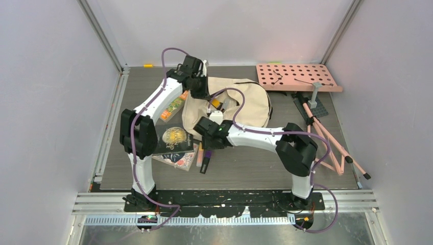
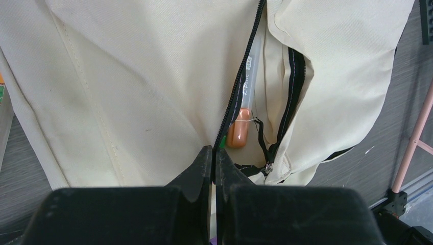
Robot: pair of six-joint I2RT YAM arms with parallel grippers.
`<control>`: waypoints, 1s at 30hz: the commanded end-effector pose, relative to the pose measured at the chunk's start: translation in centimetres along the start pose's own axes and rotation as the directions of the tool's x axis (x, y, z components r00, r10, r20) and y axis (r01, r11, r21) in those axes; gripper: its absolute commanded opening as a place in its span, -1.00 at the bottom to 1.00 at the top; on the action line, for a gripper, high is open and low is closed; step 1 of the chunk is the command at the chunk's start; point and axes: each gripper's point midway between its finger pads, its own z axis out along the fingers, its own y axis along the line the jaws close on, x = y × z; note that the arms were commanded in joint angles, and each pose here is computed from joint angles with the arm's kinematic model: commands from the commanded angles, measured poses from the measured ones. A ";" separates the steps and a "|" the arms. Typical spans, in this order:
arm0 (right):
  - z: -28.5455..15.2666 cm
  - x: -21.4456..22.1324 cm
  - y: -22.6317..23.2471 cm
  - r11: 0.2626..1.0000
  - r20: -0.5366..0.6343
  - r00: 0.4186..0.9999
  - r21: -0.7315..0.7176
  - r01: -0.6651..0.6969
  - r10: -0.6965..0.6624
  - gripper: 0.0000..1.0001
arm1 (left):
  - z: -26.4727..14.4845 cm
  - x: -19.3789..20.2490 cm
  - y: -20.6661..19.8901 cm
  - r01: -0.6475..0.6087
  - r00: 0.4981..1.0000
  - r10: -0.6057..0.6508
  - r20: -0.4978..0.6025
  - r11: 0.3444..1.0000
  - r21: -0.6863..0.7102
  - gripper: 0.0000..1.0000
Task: Pack the student bag
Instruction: Pick up the stationery from the center of the board.
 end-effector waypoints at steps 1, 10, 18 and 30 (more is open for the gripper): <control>0.5 0.1 0.3 1.000 0.001 1.000 0.003 -0.031 0.031 0.03 | -2.2 -2.4 -0.2 -0.024 0.996 0.023 0.087 1.000 0.005 -1.00; 1.8 2.1 0.3 1.000 -0.066 0.998 0.013 -0.002 0.003 0.05 | -1.9 -2.4 -0.2 -0.019 0.997 0.018 0.081 1.000 0.009 -1.00; 1.9 3.0 1.2 0.999 -0.090 0.995 -0.001 0.039 -0.039 0.08 | -1.3 -2.1 0.0 -0.012 0.998 0.011 0.066 1.000 0.010 -1.00; 2.3 4.2 1.3 0.994 -0.132 0.986 0.023 0.105 -0.101 -0.27 | -1.0 -2.2 0.2 -0.011 0.998 0.010 0.059 1.000 0.007 -1.00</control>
